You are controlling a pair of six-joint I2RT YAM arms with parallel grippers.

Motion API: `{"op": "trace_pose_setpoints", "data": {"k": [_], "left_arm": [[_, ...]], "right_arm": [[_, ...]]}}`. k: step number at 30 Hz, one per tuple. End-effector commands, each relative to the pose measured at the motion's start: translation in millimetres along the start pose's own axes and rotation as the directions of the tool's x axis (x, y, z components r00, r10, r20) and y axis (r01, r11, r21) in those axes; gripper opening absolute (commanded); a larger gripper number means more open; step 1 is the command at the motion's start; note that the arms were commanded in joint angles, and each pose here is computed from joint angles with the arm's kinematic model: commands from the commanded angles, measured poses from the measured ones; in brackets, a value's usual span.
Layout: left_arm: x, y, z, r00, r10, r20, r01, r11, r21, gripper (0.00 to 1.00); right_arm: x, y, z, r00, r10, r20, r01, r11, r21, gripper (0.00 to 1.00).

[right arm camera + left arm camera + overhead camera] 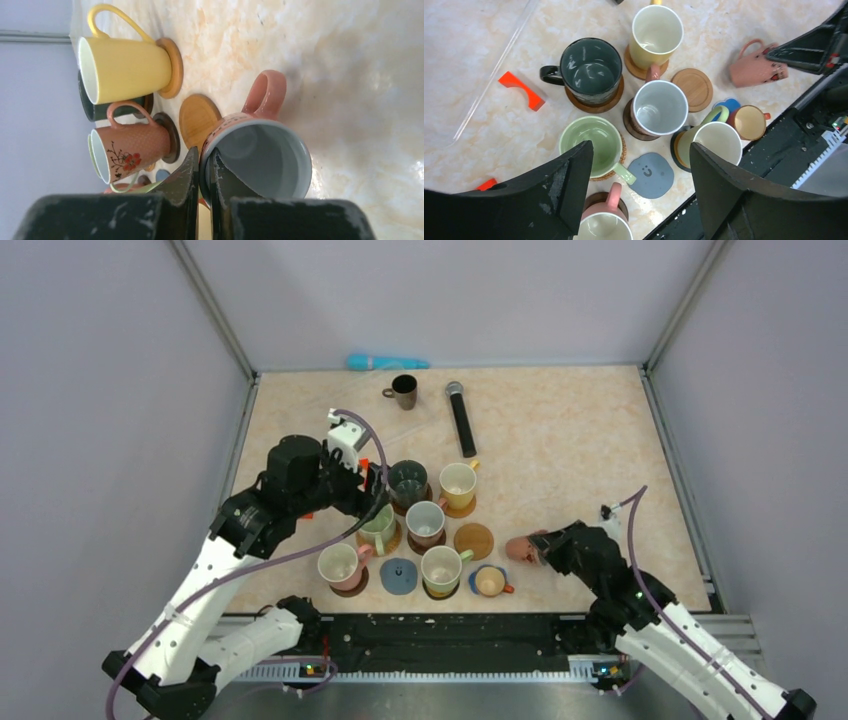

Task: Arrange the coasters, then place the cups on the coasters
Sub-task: Pick up the cup at the center of the board.

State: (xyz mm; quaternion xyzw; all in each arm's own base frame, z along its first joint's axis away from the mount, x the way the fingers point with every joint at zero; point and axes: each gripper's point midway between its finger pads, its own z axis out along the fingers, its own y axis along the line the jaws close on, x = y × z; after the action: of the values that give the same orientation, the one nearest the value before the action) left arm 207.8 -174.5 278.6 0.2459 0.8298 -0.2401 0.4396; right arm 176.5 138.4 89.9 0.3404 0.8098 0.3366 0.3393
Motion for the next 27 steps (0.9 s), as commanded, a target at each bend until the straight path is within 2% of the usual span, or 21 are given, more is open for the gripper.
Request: {"op": "trace_pose_setpoints", "data": {"k": [1,5,9,14,15,16,21,27], "left_arm": [[-19,17,-14,0.995,0.024,0.094,-0.013,0.993,-0.115,0.75],[-2,47,-8,0.994,0.019,0.112,0.010,0.966,-0.259,0.78],[9,64,-7,0.991,0.018,0.129,0.028,0.938,-0.347,0.84],[16,81,-14,0.985,0.027,0.170,0.050,0.900,-0.433,0.91],[17,85,-17,0.982,0.027,0.185,0.060,0.890,-0.452,0.98],[18,88,-20,0.980,0.027,0.198,0.070,0.882,-0.467,0.99],[18,94,-37,0.963,0.035,0.268,0.110,0.856,-0.506,0.99],[14,99,-52,0.945,0.047,0.323,0.141,0.834,-0.533,0.99]], "right_arm": [[-37,32,-15,0.974,-0.172,0.145,0.177,0.984,-0.027,0.00],[-53,69,-29,0.894,-0.412,0.177,0.425,0.904,-0.042,0.00],[-60,87,-30,0.786,-0.606,0.124,0.609,0.793,0.015,0.00],[-51,98,-15,0.762,-0.647,0.009,0.646,0.762,0.053,0.00],[-47,102,-12,0.762,-0.648,-0.009,0.647,0.761,0.037,0.00],[-42,104,-8,0.760,-0.650,-0.025,0.650,0.759,0.025,0.00],[-27,112,8,0.736,-0.673,-0.072,0.676,0.736,0.032,0.00],[-5,126,22,0.711,-0.700,-0.074,0.703,0.710,0.039,0.00]]}}
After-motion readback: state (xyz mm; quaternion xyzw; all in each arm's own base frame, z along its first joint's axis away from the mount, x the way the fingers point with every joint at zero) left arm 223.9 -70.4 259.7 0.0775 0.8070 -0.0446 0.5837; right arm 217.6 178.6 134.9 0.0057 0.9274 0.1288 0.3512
